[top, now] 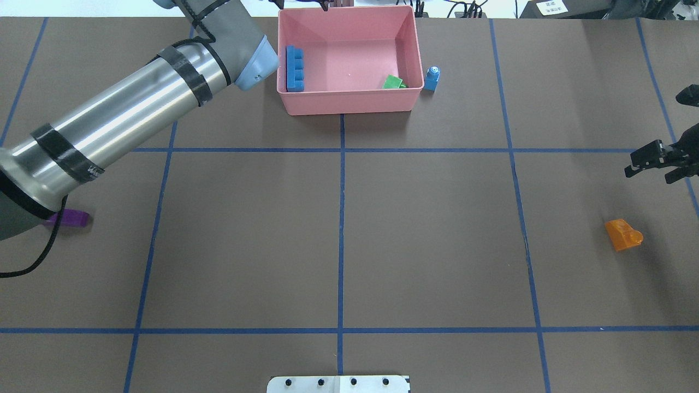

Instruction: Put all blocks into box

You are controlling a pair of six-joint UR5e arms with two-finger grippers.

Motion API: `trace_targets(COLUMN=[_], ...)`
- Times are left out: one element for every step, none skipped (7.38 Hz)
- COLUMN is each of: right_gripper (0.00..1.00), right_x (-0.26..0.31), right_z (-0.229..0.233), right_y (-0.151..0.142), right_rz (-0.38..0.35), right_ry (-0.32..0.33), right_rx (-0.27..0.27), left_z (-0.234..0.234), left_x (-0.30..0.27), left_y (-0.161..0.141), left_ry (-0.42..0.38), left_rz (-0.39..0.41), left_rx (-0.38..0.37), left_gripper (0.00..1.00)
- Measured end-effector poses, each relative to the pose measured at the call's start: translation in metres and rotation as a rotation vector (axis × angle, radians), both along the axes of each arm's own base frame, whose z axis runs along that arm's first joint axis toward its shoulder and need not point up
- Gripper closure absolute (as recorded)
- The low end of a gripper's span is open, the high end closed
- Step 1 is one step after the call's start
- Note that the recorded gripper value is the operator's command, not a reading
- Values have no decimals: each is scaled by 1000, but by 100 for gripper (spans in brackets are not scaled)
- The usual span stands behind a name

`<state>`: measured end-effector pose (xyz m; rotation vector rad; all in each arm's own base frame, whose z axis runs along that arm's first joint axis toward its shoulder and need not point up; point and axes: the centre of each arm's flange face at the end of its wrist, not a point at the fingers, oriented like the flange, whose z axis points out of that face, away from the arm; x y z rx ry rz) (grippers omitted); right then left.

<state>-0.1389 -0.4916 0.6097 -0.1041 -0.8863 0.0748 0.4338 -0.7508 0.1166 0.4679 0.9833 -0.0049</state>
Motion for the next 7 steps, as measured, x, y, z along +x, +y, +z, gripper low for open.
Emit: trace_targets(right_gripper=[0,0,0,0,1,32,85], right_x=[-11,-25,-39,-50,-59,-65,-66], right_z=[6,8,8,11,14,18,24], right_y=[11,19,25,33,41,51,60], right_rz=[-34,-67,-101,-131,-156,-177,-189], right_ry=[-11,-20,-26,-26,-25,-28,-32], right_rx=[-16,-24,-26,-29,-30,-25,-16], left_z=[-6,-4,8,26,48,74,109], left_x=[-18,-39,-56,-71,-87,-106,-129], left_y=[-2,-4,-2,2,4,2,-2], left_ry=[3,8,14,18,15,4,-23], left_rz=[19,38,48,49,55,75,100], left_rx=[-29,-64,-84,-96,-102,-98,-82], left_gripper=[1,1,1,1,1,1,1])
